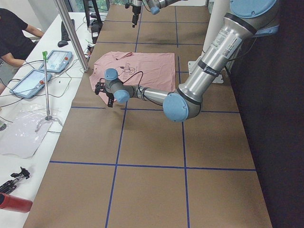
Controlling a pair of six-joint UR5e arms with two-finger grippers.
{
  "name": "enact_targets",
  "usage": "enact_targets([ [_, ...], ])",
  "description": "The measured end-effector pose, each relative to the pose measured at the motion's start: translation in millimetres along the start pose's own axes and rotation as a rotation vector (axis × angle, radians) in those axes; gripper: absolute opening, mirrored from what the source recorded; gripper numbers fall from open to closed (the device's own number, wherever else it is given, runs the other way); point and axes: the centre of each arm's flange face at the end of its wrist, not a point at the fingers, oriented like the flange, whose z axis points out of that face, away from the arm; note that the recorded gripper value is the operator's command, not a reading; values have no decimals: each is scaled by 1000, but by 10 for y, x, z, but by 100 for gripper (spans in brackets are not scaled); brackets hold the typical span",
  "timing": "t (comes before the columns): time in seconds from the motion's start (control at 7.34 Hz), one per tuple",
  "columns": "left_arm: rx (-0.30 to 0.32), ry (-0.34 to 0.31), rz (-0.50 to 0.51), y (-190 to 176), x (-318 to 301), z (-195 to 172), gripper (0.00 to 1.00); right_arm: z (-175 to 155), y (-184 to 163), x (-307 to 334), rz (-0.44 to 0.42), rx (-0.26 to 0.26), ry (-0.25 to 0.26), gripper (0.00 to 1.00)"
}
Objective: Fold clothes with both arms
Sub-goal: 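Release the sleeve and raise the right gripper while the left arm reaches in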
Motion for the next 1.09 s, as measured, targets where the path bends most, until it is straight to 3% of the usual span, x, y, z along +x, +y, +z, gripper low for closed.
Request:
enact_targets([
  [0.27, 14, -23, 0, -123, 116, 109, 59, 9, 3, 15, -9, -2, 2, 100],
  [0.41, 21, -29, 1, -169, 144, 153, 48, 13, 4, 20, -10, -3, 3, 100],
  [0.54, 34, -35, 4, -192, 135, 200, 7, 14, 3, 22, -11, -4, 3, 100],
  [0.68, 39, -36, 7, -197, 134, 232, 0, 14, 3, 21, -11, -4, 3, 100],
  [1.09, 53, -17, 16, -241, 268, 160, 0, 8, 1, 9, -13, -3, 1, 100],
])
